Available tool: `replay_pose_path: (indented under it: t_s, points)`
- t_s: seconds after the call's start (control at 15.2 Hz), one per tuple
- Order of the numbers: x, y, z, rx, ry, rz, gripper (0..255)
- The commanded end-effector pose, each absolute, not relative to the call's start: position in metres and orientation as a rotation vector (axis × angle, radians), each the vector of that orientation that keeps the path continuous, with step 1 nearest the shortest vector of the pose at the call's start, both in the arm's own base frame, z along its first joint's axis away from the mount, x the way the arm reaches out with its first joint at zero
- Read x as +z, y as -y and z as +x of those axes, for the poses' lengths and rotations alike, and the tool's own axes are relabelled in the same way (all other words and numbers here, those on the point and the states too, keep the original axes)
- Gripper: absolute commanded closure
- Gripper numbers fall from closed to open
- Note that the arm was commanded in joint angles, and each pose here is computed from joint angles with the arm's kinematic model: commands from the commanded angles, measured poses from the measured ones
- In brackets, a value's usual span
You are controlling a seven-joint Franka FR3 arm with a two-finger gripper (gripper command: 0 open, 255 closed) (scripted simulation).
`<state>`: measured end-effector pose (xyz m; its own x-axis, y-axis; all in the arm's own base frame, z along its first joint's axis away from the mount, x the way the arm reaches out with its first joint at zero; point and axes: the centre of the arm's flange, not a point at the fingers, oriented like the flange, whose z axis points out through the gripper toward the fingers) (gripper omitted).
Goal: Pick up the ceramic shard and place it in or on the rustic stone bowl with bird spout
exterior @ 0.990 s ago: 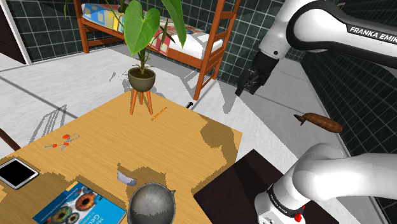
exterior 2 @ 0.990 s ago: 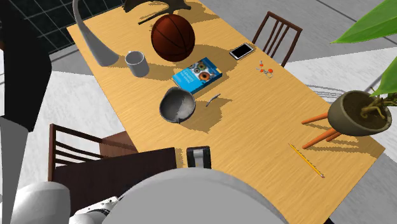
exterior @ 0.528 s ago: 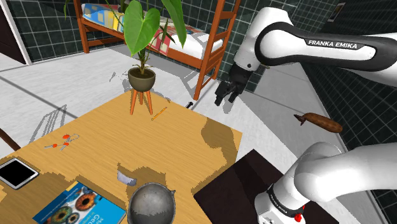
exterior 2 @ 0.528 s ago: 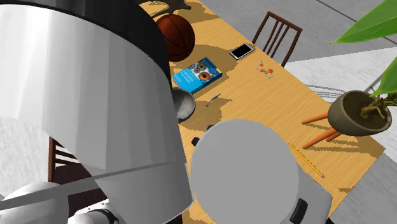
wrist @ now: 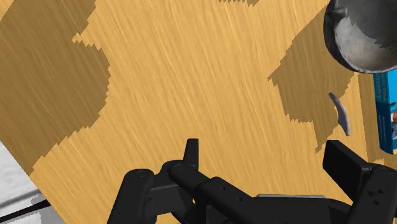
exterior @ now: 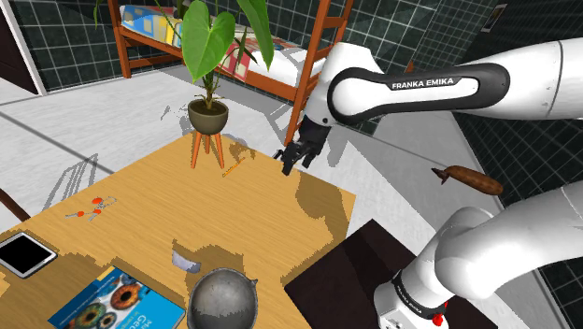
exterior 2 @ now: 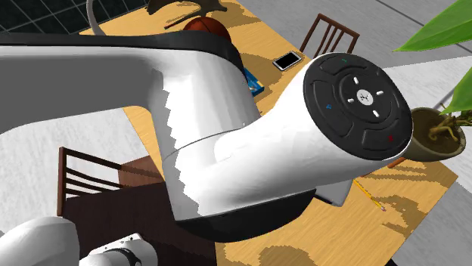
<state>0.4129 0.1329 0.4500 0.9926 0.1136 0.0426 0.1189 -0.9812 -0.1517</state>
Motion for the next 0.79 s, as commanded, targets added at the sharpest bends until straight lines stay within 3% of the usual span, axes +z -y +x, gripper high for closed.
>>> replay_pose_path:
  t_s: [0.0, 0.73]
  points:
    - [0.433, -0.149, 0.422, -0.043, 0.218, -2.97, 0]
    - [0.337, -0.246, 0.466, 0.006, 0.447, -2.899, 0]
